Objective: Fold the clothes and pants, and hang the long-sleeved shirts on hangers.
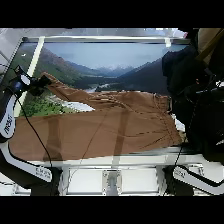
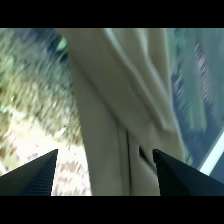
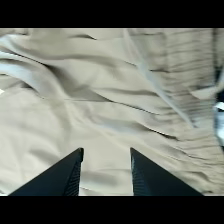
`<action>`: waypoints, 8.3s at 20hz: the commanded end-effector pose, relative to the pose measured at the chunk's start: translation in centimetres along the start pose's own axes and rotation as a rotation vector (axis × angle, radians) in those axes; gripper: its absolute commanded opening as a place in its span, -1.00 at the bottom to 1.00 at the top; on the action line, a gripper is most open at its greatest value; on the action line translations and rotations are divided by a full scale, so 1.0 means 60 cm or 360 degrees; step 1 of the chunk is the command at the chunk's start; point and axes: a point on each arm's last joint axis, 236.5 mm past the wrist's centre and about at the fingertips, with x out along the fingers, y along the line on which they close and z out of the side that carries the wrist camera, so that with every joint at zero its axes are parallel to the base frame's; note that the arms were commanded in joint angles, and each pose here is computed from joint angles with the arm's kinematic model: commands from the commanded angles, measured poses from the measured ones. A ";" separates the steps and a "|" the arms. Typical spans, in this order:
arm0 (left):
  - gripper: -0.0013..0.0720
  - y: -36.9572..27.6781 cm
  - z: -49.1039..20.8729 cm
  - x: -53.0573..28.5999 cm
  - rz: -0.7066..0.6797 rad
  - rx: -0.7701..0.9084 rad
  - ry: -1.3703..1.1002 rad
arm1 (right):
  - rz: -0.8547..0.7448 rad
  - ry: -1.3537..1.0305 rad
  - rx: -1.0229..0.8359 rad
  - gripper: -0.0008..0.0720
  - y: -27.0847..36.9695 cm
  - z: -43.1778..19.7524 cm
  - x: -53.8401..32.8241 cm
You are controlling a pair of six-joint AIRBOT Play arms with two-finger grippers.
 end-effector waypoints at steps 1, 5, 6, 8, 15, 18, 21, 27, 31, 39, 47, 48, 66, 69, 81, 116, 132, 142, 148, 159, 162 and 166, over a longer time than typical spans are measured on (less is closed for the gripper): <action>0.80 -0.002 0.009 0.025 -0.0044 -0.0098 -0.0052 | 0.0091 -0.0038 0.0022 -0.04 0.024 0.010 0.000; 0.80 -0.014 0.010 0.048 -0.0120 -0.0232 -0.0081 | 0.0095 -0.0038 -0.0053 -0.04 0.050 0.012 0.019; 0.80 -0.017 0.012 0.053 -0.0127 -0.0230 -0.0099 | 0.0095 -0.0053 -0.0079 -0.04 0.058 0.016 0.025; 0.80 -0.024 0.014 0.060 -0.0141 -0.0220 -0.0133 | 0.0094 -0.0086 -0.0138 -0.04 0.077 0.023 0.039; 0.47 -0.027 0.032 0.067 -0.0164 -0.0220 -0.0225 | 0.0010 -0.0054 -0.0284 -0.04 0.091 0.013 0.065; 0.16 -0.024 0.024 0.073 -0.0154 -0.0211 -0.0202 | 0.0001 -0.0069 -0.0286 -0.04 0.089 0.017 0.065; -0.54 -0.019 0.021 0.080 -0.0145 -0.0212 -0.0192 | -0.0002 -0.0090 -0.0286 -0.04 0.089 0.023 0.065; -0.94 -0.050 0.074 0.004 -0.0195 0.0033 -0.0321 | 0.0001 -0.0084 -0.0289 -0.04 0.091 0.020 0.063; -0.95 -0.043 0.137 -0.159 -0.0112 0.0303 -0.0430 | -0.0061 -0.0069 -0.0338 -0.04 0.085 0.007 0.047; -0.95 0.068 0.099 -0.397 0.0304 0.0468 -0.0257 | -0.0180 -0.0082 -0.0480 -0.04 0.074 -0.006 0.017; -0.95 0.093 0.148 -0.153 0.0216 0.0165 -0.0357 | -0.0205 -0.0303 -0.0499 -0.04 0.077 0.048 0.010; -0.95 0.069 0.171 -0.143 0.0107 0.0078 -0.0465 | -0.0204 -0.0295 -0.0498 -0.05 0.077 0.046 0.011; 0.97 0.158 0.171 -0.231 0.0387 0.0237 -0.0313 | -0.0183 -0.0129 -0.0467 -0.05 0.070 0.007 0.024; 0.96 0.239 0.129 -0.202 0.0436 -0.0113 -0.0236 | -0.0177 -0.0133 -0.0465 -0.05 0.072 0.008 0.024; 0.77 0.250 0.082 -0.047 0.0171 -0.0627 -0.0137 | -0.0152 -0.0138 -0.0458 -0.05 0.078 0.008 0.025; -0.95 0.128 0.131 -0.308 0.0060 0.0143 -0.0278 | -0.0229 -0.0172 -0.0545 -0.05 0.078 0.005 -0.006; -0.95 0.131 0.169 -0.136 0.0092 0.0010 -0.0256 | -0.0249 -0.0369 -0.0588 -0.05 0.073 0.067 0.003; 0.99 0.097 0.261 -0.190 0.0005 0.0001 -0.0648 | -0.0260 -0.0437 -0.0534 -0.05 0.053 0.106 0.029; 0.97 0.205 0.167 -0.207 0.0352 0.0171 -0.0189 | -0.0356 -0.0467 -0.0245 -0.04 -0.007 0.123 0.025; 0.97 0.355 0.102 -0.161 0.0620 -0.0271 0.0053 | -0.0170 -0.0149 0.0121 -0.02 -0.105 0.110 0.162; 0.96 0.366 0.078 -0.132 0.0625 -0.0302 0.0135 | -0.0043 -0.0133 0.0115 -0.01 -0.099 0.117 0.199; 0.70 0.373 0.059 -0.107 0.0636 -0.0438 0.0173 | 0.0011 -0.0109 0.0168 -0.01 -0.106 0.130 0.230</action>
